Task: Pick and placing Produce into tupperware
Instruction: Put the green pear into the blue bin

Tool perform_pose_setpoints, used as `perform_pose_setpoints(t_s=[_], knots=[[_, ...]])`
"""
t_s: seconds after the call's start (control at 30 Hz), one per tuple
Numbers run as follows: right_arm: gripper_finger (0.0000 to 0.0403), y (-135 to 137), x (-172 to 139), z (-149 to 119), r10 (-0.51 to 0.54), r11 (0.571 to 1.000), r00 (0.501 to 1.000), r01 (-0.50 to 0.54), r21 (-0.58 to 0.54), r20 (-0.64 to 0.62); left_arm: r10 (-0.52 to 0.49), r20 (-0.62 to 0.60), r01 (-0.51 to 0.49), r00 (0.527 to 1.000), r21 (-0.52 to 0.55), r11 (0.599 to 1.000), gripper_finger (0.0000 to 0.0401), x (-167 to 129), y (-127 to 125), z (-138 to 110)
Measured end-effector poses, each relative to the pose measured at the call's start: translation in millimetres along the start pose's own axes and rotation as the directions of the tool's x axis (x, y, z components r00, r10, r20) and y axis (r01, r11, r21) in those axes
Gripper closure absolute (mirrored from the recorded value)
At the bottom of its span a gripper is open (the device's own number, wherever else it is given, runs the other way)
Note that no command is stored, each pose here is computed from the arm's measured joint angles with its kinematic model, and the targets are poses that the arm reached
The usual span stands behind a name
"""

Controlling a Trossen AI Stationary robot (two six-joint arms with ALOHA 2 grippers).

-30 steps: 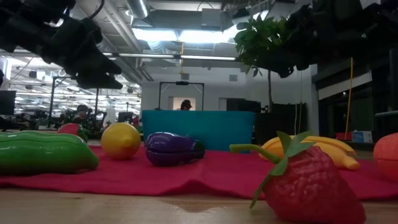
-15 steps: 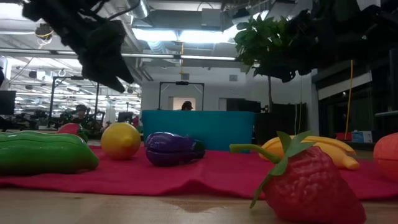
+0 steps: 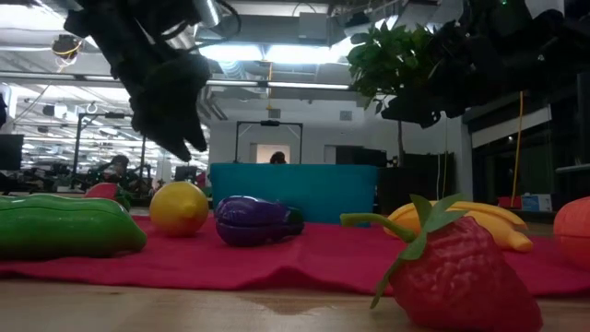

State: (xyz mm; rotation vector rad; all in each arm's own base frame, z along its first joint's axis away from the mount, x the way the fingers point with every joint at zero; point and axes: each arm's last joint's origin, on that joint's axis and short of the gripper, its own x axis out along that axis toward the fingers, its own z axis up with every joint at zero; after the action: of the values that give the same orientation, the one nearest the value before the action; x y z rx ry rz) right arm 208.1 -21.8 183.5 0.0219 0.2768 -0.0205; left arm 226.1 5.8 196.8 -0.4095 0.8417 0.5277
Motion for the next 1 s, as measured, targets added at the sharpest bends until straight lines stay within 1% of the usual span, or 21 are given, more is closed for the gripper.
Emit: perform_pose_setpoints(t_s=[0.17,0.33,0.57,0.63,0.7,0.77,0.87,1.0], knots=[[0.0212,0.0,0.0,0.1,0.0,1.0,1.0,0.0,0.0,0.001,0.016,-0.051,-0.018,0.999,-0.03,0.999,0.007,0.9,2.1,-4.2],[0.0212,0.0,0.0,0.0,0.0,1.0,1.0,0.0,0.004,0.0,0.032,-0.074,-0.034,0.997,-0.026,0.999,0.007,0.7,3.7,-6.4],[0.0212,0.0,0.0,0.1,0.0,1.0,1.0,0.0,0.006,0.001,0.017,-0.096,-0.021,0.995,-0.044,0.999,0.007,2.5,3.3,-7.5],[0.0212,0.0,0.0,0.2,0.0,1.0,1.0,0.0,0.006,0.002,0.013,-0.096,-0.021,0.995,-0.078,0.997,0.007,5.1,2.2,-7.4],[0.0212,0.1,0.0,0.5,0.001,1.0,1.0,-0.001,0.006,0.006,0.027,-0.118,-0.036,0.993,-0.077,0.996,0.007,6.4,4.0,-9.6],[0.0212,0.1,0.0,0.8,0.001,1.0,1.0,-0.001,0.006,0.008,0.013,-0.126,-0.023,0.992,-0.08,0.997,0.007,10.3,2.2,-9.5],[0.0212,0.1,0.0,1.0,0.002,1.0,1.0,-0.002,0.006,0.011,0.022,-0.148,-0.033,0.989,-0.074,0.997,0.007,16.0,1.5,-11.5],[0.0212,0.3,0.1,1.6,0.003,1.0,1.0,-0.003,0.005,0.017,0.055,-0.187,-0.068,0.981,-0.063,0.996,0.007,25.2,2.8,-15.0]])
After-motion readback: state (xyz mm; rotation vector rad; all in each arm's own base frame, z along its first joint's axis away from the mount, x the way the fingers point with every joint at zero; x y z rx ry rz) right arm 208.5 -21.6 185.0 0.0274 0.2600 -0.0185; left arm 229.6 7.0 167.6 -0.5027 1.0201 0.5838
